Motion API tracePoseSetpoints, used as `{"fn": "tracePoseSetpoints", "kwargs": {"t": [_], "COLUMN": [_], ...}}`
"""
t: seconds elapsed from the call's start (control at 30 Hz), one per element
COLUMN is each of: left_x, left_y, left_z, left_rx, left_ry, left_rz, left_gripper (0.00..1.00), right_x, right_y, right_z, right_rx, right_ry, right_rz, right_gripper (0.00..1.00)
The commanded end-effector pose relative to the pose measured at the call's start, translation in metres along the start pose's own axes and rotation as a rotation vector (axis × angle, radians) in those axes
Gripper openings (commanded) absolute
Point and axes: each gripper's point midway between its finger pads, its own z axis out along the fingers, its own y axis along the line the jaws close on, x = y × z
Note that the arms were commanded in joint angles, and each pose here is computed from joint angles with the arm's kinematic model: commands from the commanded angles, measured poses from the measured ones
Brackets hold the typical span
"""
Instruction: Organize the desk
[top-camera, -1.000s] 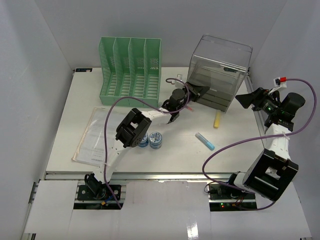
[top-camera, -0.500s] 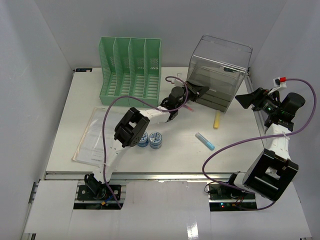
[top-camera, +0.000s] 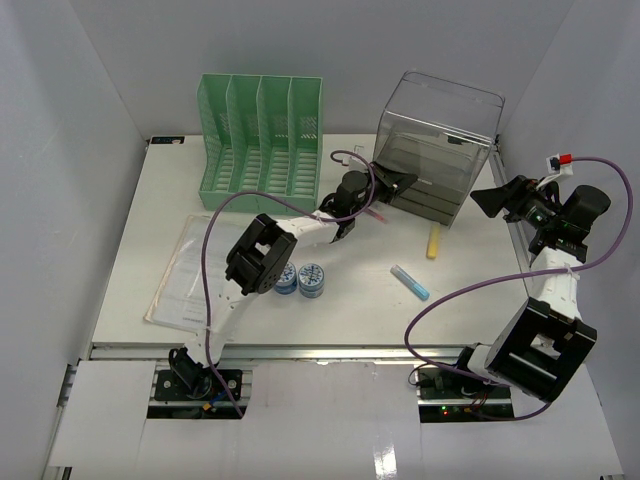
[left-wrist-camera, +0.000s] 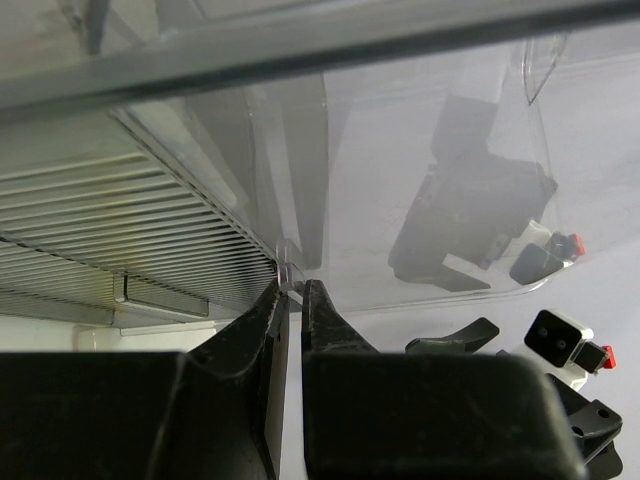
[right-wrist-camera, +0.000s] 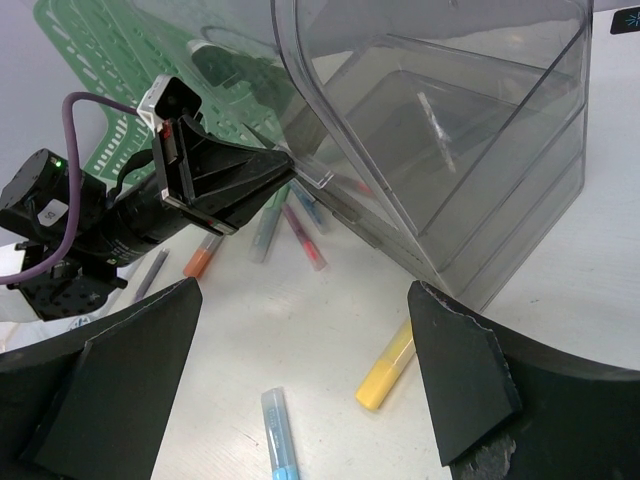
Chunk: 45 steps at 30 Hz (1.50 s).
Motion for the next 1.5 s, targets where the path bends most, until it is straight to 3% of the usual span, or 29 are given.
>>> {"fn": "tracePoseSetpoints", "kwargs": {"t": [0.0,0.93,1.3,1.47], "left_x": [-0.019,-0.023,-0.023,-0.025], "left_y": [-0.176,-0.213,-0.208,-0.206], "left_z": [-0.029,-0.043,-0.040,-0.040], "left_rx": [0.370,0.404,0.403,0.401], "left_ry": [-0.015,-0.019,-0.023,-0.024], "left_rz": [0.063,0.114,0.101,0.102], "left_gripper": [0.00,0.00,0.00,0.00], "right_x": [-0.021,-0.023,-0.020,-0.033], "right_y": [0.005,0.018,0.001,0.022], "right_z": [-0.001,-0.007,-0.009,-0.007], "right_rx": [-0.010,-0.060,0.056,-0.054], "right_ry": [-0.026,-0.018,0.003,-0.024], "right_rz": [-0.058,-0.096,-0.066,-0.032], "right_gripper": [0.90,0.90,0.90,0.90]}}
